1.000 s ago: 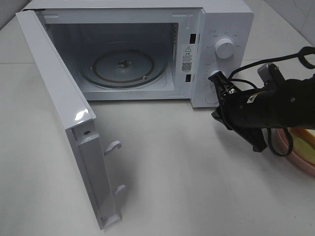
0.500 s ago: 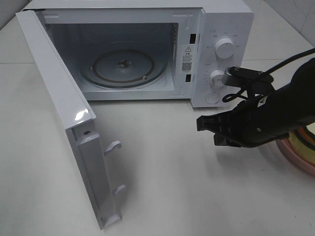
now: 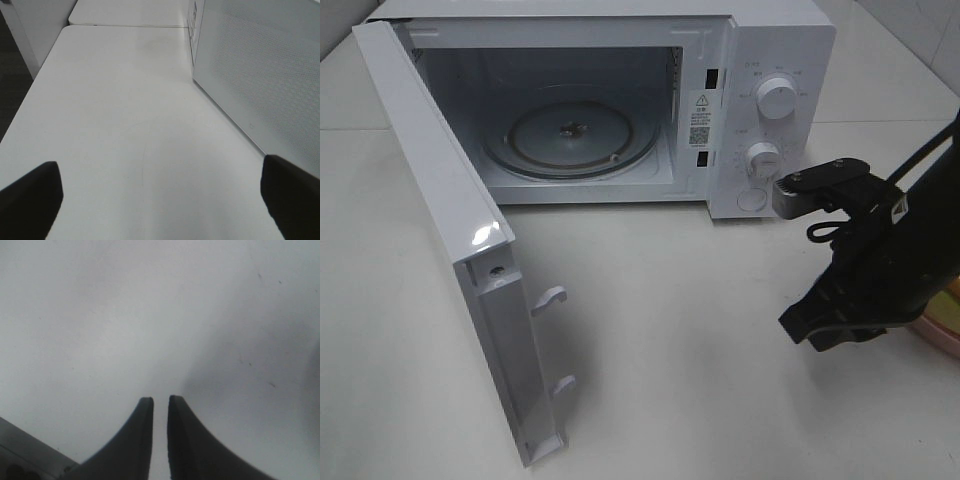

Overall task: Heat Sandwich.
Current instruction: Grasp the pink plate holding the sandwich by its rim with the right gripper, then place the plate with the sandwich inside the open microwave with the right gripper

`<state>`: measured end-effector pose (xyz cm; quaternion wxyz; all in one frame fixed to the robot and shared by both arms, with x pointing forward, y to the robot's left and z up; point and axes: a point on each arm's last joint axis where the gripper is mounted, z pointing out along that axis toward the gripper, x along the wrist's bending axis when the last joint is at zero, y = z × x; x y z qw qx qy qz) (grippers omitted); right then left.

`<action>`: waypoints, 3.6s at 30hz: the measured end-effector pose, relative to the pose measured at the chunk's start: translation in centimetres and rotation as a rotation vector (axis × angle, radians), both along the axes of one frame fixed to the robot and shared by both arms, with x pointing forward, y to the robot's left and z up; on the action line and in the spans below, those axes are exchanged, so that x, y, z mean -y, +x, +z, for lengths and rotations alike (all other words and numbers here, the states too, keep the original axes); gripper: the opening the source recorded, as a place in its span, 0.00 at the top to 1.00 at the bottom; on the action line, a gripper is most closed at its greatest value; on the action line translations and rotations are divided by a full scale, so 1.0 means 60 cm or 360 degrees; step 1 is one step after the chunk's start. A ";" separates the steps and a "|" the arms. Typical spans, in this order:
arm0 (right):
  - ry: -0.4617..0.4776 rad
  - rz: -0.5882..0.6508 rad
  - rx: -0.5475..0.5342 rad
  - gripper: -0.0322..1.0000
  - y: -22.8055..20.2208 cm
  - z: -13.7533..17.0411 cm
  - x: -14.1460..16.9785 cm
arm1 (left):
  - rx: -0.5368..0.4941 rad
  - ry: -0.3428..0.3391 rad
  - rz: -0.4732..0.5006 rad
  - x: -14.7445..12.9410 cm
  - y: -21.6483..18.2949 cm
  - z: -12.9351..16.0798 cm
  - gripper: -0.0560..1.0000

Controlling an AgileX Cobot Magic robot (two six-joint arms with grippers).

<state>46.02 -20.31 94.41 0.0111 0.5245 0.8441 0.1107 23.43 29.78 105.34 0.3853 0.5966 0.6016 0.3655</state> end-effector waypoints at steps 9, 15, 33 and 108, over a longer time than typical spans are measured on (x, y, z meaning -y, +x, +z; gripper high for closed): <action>-0.0126 -0.0141 -0.0102 0.60 0.036 0.041 0.062 | 0.0000 0.0000 0.0000 0.000 0.000 0.000 0.01; -0.0193 -0.0230 -0.0021 0.27 0.061 0.063 0.101 | 0.0000 0.0000 0.0000 0.000 0.000 0.000 0.01; -0.0391 -0.0306 -0.0163 0.05 0.092 0.003 0.123 | 0.0000 0.0000 0.0000 0.000 0.000 0.000 0.01; -0.0732 -0.0501 -0.0266 0.94 0.108 -0.078 0.118 | 0.0000 0.0000 0.0000 0.000 0.000 0.000 0.01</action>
